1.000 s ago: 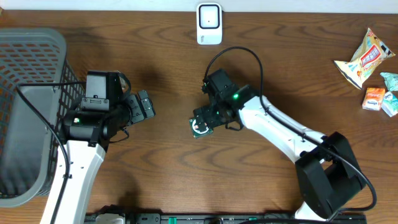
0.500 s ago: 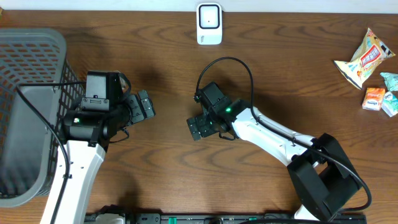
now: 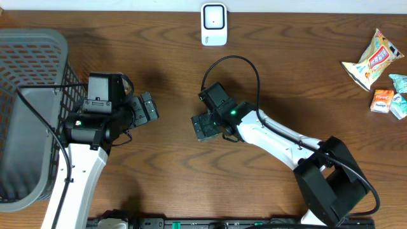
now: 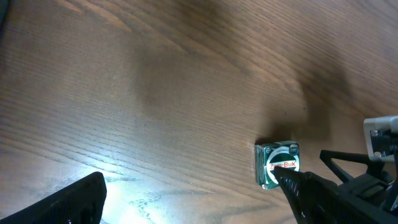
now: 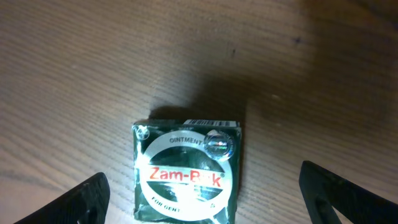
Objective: Scan the item barcode
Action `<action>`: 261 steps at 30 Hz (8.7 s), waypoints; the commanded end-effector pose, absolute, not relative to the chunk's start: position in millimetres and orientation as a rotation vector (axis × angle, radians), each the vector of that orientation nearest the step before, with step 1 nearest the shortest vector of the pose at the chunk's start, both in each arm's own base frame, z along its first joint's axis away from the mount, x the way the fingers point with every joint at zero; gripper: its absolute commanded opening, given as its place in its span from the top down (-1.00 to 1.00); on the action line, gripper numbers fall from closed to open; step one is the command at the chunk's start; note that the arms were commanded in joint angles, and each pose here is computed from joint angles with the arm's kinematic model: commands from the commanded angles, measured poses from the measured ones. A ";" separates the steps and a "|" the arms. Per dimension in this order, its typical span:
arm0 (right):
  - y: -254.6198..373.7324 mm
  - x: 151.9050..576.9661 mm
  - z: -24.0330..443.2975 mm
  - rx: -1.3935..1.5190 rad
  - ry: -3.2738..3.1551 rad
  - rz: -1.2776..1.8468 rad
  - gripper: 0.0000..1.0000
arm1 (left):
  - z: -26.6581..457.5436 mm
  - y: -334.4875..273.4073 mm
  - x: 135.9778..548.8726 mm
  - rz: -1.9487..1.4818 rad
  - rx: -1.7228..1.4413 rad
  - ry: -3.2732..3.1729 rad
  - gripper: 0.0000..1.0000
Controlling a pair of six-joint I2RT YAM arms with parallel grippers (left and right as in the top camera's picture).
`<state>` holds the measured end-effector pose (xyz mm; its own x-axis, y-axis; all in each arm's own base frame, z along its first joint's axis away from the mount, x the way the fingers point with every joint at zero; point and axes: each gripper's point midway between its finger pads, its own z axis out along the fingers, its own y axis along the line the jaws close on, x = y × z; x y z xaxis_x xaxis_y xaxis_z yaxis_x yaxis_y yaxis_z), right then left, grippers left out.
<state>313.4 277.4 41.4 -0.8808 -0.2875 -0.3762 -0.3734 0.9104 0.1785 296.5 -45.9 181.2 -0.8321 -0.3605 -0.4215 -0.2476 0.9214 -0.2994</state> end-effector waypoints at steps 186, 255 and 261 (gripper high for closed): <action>256.9 308.1 9.0 -0.712 2.934 0.210 -0.89 | 183.4 -42.0 298.2 -0.302 -0.445 2.590 -0.96; 267.3 322.7 186.1 -0.684 2.200 2.050 -0.03 | 183.5 -42.0 298.3 -0.302 -0.445 2.589 -0.95; 267.4 323.1 185.9 -0.688 2.198 2.046 -0.04 | 183.4 -42.0 298.2 -0.302 -0.445 2.590 -0.95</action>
